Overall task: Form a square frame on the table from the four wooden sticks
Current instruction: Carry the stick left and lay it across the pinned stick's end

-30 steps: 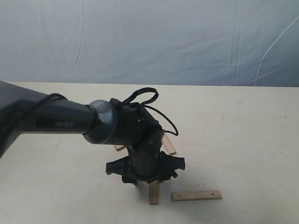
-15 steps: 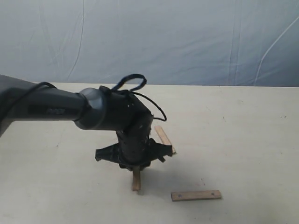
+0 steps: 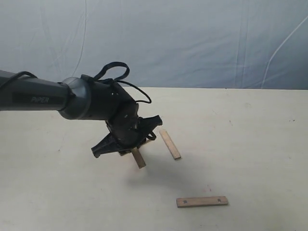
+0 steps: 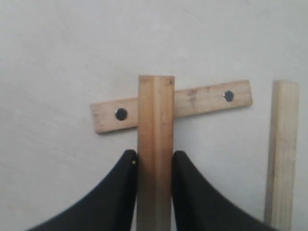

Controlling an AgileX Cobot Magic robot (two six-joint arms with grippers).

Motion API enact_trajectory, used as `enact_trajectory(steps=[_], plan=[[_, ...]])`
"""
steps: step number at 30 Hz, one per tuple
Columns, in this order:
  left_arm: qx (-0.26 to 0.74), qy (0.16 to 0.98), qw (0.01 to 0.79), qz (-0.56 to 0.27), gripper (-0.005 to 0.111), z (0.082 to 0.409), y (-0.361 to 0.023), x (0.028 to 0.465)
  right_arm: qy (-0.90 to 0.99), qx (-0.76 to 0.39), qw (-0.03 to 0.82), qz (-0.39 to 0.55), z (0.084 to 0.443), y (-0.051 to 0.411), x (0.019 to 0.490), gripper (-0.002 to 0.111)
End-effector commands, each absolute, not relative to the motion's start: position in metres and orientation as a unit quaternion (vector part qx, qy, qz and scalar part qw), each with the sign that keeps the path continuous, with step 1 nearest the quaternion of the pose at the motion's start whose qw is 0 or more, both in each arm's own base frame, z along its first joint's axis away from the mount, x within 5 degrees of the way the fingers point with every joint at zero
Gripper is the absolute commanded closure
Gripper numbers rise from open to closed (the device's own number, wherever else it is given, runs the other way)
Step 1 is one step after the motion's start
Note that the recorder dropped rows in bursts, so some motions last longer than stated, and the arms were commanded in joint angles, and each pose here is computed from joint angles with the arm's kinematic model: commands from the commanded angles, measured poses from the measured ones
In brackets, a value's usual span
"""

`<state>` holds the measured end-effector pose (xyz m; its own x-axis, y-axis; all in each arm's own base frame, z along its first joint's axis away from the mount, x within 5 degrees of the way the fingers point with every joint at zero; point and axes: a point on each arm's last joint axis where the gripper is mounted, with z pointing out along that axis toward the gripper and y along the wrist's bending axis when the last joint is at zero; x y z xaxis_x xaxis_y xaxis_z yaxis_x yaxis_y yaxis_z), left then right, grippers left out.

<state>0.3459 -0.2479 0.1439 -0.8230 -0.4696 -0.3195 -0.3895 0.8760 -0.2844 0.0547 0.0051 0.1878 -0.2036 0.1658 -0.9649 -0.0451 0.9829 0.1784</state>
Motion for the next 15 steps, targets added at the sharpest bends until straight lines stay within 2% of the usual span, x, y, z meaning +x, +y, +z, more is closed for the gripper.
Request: enact_trajectory(steps=[1, 8, 15], plan=[[-0.257, 0.941, 0.209, -0.077, 0.107, 0.14, -0.242, 0.349, 0.769, 0.039, 0.633, 0.081, 0.188, 0.005, 0.055, 0.109], [-0.263, 0.939, 0.21, -0.066, 0.107, 0.139, -0.24, 0.349, 0.769, 0.039, 0.633, 0.082, 0.188, 0.005, 0.055, 0.109], [-0.252, 0.947, 0.192, -0.05, 0.107, 0.122, -0.241, 0.348, 0.769, 0.039, 0.633, 0.082, 0.188, 0.005, 0.055, 0.109]])
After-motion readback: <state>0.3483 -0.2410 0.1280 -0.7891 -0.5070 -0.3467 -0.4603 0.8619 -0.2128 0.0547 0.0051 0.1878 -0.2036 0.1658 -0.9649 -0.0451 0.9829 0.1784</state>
